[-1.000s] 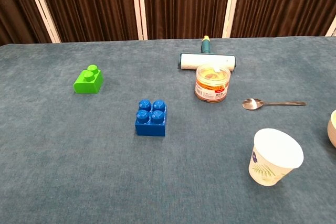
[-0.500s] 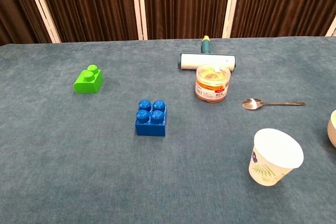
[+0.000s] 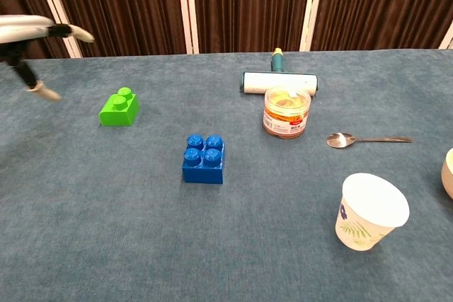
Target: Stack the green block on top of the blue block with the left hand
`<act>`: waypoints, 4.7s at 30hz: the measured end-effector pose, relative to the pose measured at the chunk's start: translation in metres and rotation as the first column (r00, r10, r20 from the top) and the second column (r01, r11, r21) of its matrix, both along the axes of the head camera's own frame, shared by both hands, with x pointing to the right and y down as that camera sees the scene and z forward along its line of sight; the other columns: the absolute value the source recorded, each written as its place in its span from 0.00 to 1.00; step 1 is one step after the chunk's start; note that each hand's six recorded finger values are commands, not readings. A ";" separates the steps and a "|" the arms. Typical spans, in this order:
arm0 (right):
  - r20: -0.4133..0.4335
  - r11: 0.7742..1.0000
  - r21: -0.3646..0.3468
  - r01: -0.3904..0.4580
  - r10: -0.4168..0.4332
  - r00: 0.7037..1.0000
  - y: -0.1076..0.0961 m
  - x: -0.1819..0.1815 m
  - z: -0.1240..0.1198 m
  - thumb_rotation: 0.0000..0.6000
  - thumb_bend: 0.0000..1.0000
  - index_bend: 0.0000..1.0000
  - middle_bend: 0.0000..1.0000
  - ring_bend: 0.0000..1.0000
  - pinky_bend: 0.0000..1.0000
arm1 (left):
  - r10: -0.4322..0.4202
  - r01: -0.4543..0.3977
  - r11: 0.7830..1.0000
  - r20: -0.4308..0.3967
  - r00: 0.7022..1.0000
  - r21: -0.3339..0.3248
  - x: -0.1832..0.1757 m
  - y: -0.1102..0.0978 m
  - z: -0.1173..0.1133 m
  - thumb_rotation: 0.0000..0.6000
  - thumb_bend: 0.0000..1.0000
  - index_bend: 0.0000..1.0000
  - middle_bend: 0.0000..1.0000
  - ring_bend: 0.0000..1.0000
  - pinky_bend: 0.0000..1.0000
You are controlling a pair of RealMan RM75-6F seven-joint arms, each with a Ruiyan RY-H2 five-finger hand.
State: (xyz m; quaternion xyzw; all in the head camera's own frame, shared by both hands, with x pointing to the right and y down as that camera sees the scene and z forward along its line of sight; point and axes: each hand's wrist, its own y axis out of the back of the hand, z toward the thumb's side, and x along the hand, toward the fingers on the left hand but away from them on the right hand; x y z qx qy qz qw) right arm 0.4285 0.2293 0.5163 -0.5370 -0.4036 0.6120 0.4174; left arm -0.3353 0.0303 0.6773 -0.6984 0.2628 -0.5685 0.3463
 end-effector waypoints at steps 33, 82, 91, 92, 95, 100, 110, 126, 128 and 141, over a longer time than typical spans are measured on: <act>-0.018 0.999 -0.048 0.000 -0.001 1.000 0.001 -0.003 0.011 1.00 0.00 0.00 0.00 0.00 0.00 | -0.039 0.050 0.990 0.083 0.996 -0.129 0.047 -0.022 0.080 1.00 0.10 0.23 0.28 0.27 0.32; 0.054 0.998 -0.047 -0.028 0.030 0.998 0.001 0.008 0.002 1.00 0.00 0.00 0.00 0.00 0.00 | 0.273 -0.286 0.952 -0.124 0.954 -0.110 0.199 0.058 -0.021 1.00 0.16 0.43 0.49 0.44 0.42; 0.054 0.999 -0.046 -0.027 0.029 0.998 0.001 0.008 0.001 1.00 0.00 0.00 0.00 0.00 0.00 | 0.276 -0.286 0.951 -0.096 0.956 -0.119 0.205 0.062 -0.014 1.00 0.16 0.43 0.49 0.44 0.42; 0.055 0.999 -0.046 -0.027 0.029 0.998 0.001 0.008 0.001 1.00 0.00 0.00 0.00 0.00 0.00 | 0.275 -0.285 0.951 -0.094 0.957 -0.120 0.206 0.062 -0.014 1.00 0.16 0.43 0.49 0.44 0.42; 0.055 0.998 -0.049 -0.025 0.028 0.998 0.001 0.007 0.002 1.00 0.00 0.00 0.00 0.00 0.00 | 0.272 -0.282 0.952 -0.092 0.958 -0.120 0.207 0.063 -0.011 1.00 0.16 0.43 0.49 0.44 0.42; 0.056 0.998 -0.050 -0.025 0.027 0.998 0.001 0.007 0.002 1.00 0.00 0.00 0.00 0.00 0.00 | 0.260 -0.271 0.955 -0.098 0.961 -0.124 0.209 0.064 -0.006 1.00 0.16 0.43 0.49 0.44 0.42; 0.055 0.998 -0.049 -0.026 0.029 0.998 0.000 0.008 0.002 1.00 0.00 0.00 0.00 0.00 0.00 | 0.272 -0.283 0.952 -0.098 0.957 -0.120 0.214 0.068 0.000 1.00 0.16 0.43 0.49 0.44 0.42; 0.055 0.998 -0.051 -0.027 0.030 0.998 0.000 0.008 0.002 1.00 0.00 0.00 0.00 0.00 0.00 | 0.285 -0.293 0.948 -0.081 0.955 -0.124 0.216 0.072 0.012 1.00 0.16 0.42 0.47 0.42 0.40; 0.056 0.998 -0.052 -0.028 0.031 0.998 0.000 0.008 0.002 1.00 0.00 0.00 0.00 0.00 0.00 | 0.284 -0.292 0.948 -0.084 0.955 -0.124 0.216 0.071 0.012 1.00 0.16 0.38 0.39 0.36 0.36; 0.058 0.998 -0.056 -0.025 0.028 0.998 0.001 0.007 0.002 1.00 0.00 0.00 0.00 0.00 0.00 | 0.271 -0.290 0.949 -0.156 0.950 -0.122 0.211 0.066 -0.004 1.00 0.13 0.00 0.00 0.00 0.01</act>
